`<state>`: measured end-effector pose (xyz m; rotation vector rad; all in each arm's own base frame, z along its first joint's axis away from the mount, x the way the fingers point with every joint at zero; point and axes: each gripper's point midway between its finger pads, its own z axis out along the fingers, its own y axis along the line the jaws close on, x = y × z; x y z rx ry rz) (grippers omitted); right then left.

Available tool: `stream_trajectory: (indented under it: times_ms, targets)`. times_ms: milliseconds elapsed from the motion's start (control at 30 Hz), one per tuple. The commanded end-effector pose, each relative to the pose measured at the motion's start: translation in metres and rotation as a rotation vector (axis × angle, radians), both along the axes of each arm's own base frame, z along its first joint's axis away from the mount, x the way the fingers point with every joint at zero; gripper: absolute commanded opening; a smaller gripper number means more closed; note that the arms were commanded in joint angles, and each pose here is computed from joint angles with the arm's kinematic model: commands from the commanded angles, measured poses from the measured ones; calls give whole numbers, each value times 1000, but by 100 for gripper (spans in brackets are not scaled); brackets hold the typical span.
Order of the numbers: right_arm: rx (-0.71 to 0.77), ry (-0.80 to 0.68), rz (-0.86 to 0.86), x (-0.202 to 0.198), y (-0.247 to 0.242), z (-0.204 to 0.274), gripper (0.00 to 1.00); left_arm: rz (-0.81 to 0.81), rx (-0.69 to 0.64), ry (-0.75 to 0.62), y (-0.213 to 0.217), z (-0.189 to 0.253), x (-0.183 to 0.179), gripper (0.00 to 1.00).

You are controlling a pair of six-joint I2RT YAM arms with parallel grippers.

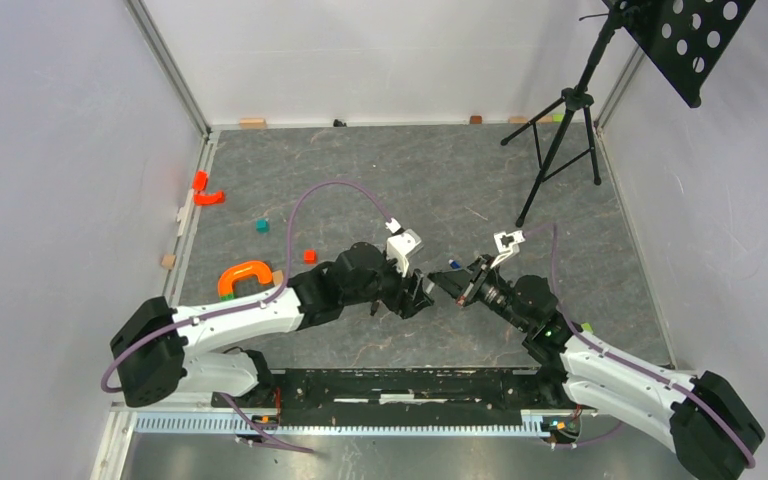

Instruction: Insert the pens into the pen caps

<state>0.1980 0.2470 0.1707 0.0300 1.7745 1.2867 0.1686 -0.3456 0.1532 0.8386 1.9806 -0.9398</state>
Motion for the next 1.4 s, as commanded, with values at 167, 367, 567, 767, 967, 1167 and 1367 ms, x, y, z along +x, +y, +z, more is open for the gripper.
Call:
stream_trajectory:
  times_ms: [167, 367, 567, 767, 967, 1167, 1367]
  targets:
    - [28, -37, 16, 0, 7, 21, 0, -85, -53, -44, -23, 11, 0, 54]
    - [28, -40, 17, -1, 8, 23, 0, -89, -39, -32, -29, 5, 2, 37]
    - [26, -37, 26, -4, 8, 20, 0, -75, -41, -37, -30, 7, 6, 22]
    - [18, -38, 20, -4, 7, 18, 0, -54, -43, -53, -27, 13, 9, 35]
    - [11, -37, 22, -4, 7, 16, 0, -48, -40, -61, -24, 17, 9, 26]
    - [24, -49, 21, -4, 8, 23, 0, -48, -32, -57, -23, 14, 9, 15]
    - [17, -62, 31, -4, 10, 26, 0, -46, -36, -54, -23, 16, 8, 2]
